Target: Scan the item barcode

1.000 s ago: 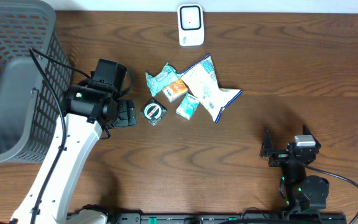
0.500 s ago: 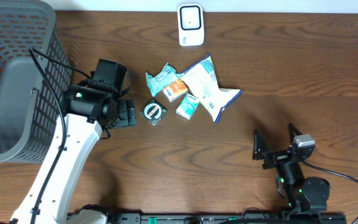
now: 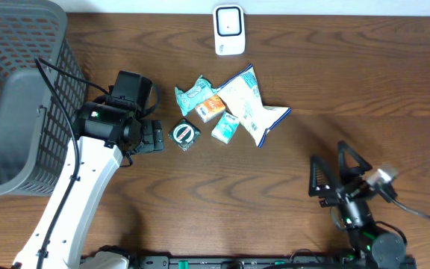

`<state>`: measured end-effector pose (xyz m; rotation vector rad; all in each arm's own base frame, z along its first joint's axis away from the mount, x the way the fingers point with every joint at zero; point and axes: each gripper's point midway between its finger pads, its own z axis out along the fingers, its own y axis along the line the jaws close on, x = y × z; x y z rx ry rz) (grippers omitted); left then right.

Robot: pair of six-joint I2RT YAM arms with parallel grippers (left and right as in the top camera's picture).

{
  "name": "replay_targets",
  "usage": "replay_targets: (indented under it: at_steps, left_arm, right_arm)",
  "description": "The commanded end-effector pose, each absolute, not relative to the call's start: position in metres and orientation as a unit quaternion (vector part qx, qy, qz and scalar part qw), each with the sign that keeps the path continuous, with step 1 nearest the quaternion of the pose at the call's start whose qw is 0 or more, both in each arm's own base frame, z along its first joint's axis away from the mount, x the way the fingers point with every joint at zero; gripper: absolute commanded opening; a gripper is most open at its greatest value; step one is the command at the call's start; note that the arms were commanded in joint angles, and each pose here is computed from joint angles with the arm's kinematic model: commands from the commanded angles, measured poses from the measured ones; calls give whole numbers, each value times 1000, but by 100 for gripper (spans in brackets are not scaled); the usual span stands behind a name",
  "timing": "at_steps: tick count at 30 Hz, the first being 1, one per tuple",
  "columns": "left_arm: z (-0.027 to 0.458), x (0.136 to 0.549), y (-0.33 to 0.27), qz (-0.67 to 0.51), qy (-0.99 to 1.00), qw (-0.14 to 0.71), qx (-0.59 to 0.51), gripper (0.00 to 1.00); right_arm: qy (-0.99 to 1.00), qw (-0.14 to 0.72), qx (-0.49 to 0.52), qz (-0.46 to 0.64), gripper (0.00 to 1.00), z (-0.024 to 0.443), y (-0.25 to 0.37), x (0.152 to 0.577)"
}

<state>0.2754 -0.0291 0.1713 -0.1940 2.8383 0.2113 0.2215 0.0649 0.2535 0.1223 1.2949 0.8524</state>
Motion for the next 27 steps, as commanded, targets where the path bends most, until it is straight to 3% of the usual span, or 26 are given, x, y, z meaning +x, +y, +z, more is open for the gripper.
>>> replay_targets:
  at_steps: [1, 11, 17, 27]
  left_arm:
    - [170, 275, -24, 86, 984, 142, -71, 98]
    - [170, 275, -24, 86, 984, 142, -71, 98]
    - [170, 275, -24, 86, 984, 142, -71, 98]
    - [170, 275, -24, 86, 984, 142, -71, 98]
  right_arm:
    - [535, 745, 56, 395, 99, 281, 60, 212]
    - [537, 781, 32, 317, 99, 317, 51, 210]
    - [614, 744, -14, 265, 99, 331, 61, 231]
    - [710, 640, -98, 277, 99, 341, 94, 286]
